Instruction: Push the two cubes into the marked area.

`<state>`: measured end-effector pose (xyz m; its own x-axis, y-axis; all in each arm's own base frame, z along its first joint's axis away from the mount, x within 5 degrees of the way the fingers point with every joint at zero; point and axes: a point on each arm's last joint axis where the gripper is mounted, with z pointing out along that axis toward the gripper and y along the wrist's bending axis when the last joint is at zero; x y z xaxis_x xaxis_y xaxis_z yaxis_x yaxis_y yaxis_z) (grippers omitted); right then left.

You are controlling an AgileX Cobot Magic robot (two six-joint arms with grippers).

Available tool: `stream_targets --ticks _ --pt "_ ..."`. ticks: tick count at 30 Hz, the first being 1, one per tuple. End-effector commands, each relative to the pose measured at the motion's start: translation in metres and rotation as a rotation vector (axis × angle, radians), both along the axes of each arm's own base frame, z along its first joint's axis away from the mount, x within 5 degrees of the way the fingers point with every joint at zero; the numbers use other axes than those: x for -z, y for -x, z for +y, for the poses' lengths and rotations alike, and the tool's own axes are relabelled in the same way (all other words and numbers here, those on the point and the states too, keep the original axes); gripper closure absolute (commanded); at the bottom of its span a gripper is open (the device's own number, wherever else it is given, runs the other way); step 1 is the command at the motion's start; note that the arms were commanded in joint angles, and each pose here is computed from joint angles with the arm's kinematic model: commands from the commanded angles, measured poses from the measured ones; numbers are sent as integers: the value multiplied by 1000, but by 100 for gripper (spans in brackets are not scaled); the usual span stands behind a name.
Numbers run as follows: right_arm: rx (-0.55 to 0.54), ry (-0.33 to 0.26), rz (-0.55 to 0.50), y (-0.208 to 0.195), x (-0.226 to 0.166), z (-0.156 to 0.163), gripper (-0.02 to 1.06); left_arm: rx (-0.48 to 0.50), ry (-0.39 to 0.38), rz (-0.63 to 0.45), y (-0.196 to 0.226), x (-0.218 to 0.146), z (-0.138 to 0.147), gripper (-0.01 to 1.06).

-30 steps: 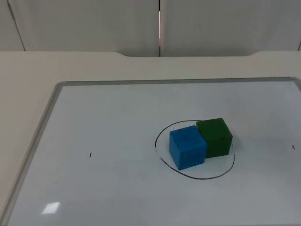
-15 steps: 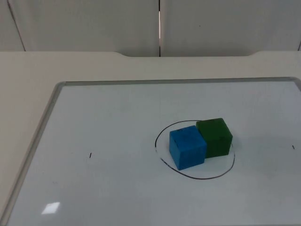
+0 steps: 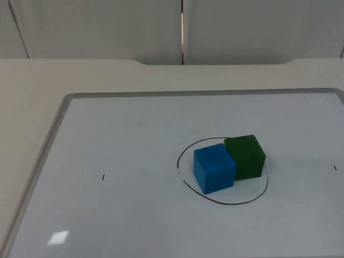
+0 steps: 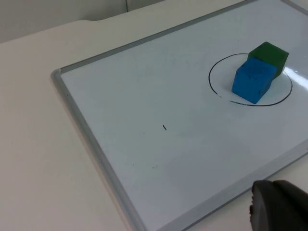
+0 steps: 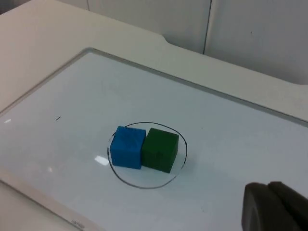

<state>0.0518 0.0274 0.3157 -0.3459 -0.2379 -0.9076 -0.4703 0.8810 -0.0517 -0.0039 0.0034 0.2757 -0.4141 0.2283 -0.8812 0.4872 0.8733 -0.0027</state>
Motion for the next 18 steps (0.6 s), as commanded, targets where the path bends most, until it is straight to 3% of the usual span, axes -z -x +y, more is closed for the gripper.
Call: stream_targets --ticks 1,5,16,18 --pt "-5 -3 23 12 4 -4 104 -1 -3 -1 0 1 0 105" --pt "-8 -6 25 27 7 -11 104 -1 -3 -1 0 1 0 105" --pt "39 -100 -6 61 22 -27 104 -1 -3 -1 0 1 0 105" --pt "63 -89 32 61 27 -29 104 -1 -3 -1 0 1 0 105"
